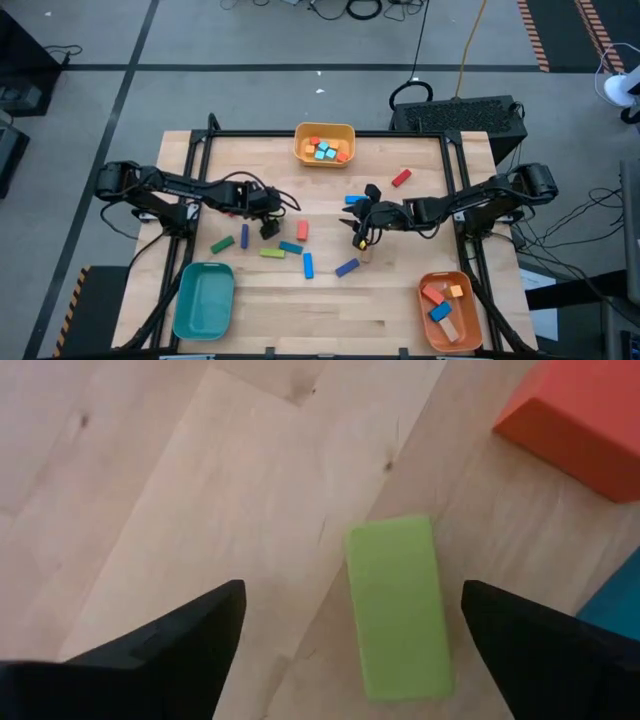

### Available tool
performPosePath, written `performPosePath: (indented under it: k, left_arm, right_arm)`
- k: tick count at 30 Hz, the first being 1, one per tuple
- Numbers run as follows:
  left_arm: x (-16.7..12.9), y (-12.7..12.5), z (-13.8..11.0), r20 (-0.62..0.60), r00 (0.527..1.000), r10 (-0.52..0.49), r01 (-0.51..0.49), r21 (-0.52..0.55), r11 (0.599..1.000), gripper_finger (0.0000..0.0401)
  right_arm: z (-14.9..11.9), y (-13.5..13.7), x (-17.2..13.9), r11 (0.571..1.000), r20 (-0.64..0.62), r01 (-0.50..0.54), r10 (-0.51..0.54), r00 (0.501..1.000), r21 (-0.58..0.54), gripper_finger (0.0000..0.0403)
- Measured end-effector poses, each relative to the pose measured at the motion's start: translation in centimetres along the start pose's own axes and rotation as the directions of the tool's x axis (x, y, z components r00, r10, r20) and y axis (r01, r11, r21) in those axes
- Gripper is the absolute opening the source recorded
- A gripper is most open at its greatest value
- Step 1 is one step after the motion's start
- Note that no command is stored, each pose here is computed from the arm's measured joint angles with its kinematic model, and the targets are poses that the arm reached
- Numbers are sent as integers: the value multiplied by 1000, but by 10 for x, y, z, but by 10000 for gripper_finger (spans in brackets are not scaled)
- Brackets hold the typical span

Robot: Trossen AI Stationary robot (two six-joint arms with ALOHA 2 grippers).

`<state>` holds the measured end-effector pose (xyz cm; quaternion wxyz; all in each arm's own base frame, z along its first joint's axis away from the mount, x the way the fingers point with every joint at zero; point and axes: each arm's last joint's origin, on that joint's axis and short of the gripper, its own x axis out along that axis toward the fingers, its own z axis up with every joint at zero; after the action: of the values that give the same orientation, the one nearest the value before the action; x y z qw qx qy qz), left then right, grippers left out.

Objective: Sort blocks by size
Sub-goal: Put the big green rectangle block into the orange bin

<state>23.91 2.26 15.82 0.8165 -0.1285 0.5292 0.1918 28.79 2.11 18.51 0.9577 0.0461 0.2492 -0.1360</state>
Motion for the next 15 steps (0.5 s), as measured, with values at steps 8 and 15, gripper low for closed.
performPosePath:
  k: [8,15]
  left_arm:
    - [10,3,-15,-23,1000,-12,12,-7,1000,331]
    - [18,3,-21,23,997,-73,73,-30,997,261]
  right_arm:
    - [0,0,5,1000,23,1,0,1000,-24,130]
    - [-5,5,22,996,63,-52,56,996,-69,130]
